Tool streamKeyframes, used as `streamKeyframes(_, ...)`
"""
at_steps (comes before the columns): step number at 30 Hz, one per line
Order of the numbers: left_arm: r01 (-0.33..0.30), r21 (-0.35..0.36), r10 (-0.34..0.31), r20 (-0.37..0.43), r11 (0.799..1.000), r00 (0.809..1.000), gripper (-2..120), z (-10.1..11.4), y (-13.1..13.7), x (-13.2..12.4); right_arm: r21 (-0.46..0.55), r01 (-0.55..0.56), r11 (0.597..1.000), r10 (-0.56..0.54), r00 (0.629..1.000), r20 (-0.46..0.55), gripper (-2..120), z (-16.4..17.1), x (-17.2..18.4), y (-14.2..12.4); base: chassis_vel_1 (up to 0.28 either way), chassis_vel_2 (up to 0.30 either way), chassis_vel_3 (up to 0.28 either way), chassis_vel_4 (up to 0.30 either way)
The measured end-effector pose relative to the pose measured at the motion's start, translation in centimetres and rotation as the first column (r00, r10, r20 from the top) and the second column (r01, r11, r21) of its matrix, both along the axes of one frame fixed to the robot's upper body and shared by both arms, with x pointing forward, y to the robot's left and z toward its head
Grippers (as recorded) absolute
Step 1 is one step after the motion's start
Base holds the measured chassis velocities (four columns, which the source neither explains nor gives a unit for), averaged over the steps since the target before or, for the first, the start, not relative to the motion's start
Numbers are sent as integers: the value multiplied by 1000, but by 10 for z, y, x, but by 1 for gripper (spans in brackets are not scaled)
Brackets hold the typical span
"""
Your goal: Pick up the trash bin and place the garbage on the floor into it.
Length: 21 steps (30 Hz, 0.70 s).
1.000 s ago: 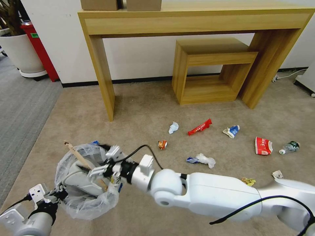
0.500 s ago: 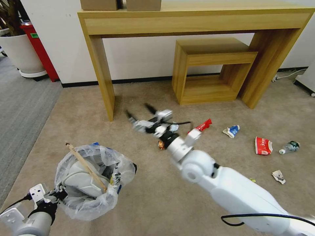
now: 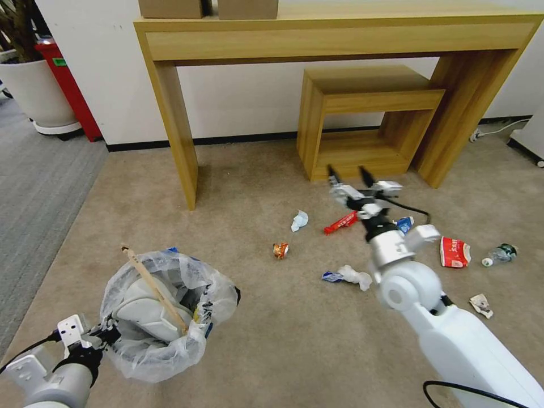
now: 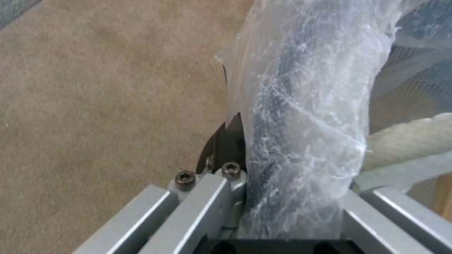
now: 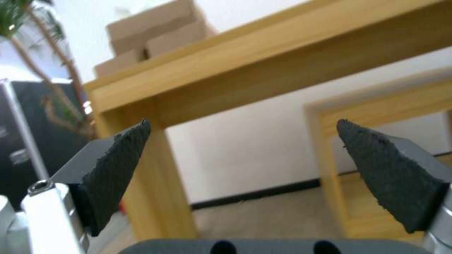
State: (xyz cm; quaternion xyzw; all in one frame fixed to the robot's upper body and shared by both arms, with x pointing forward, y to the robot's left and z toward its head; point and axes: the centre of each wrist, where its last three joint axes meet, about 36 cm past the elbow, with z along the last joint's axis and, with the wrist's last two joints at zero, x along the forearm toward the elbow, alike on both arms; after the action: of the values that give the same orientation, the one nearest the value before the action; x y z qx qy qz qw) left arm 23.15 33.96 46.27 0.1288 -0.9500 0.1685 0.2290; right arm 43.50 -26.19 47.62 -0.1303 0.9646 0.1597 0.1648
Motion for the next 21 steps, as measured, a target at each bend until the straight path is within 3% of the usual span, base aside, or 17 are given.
streamKeyframes(6,22,19,-22,-6,1000,1000,0,1,2,2,-58,102,993,-102,995,3,100,-23,-16,-24,0,0,0,0)
streamKeyframes(9,38,23,-38,-13,999,999,0,-1,2,4,-136,221,966,-229,972,-50,100,-42,-32,-38,0,0,0,0)
streamKeyframes(12,41,23,-41,-19,999,999,0,-4,3,5,-175,269,947,-285,956,-74,100,-52,-37,-44,0,0,0,0)
streamKeyframes(21,34,20,-33,-40,999,999,0,-16,14,16,-203,303,931,-328,938,-108,100,-71,-53,-57,0,0,0,0)
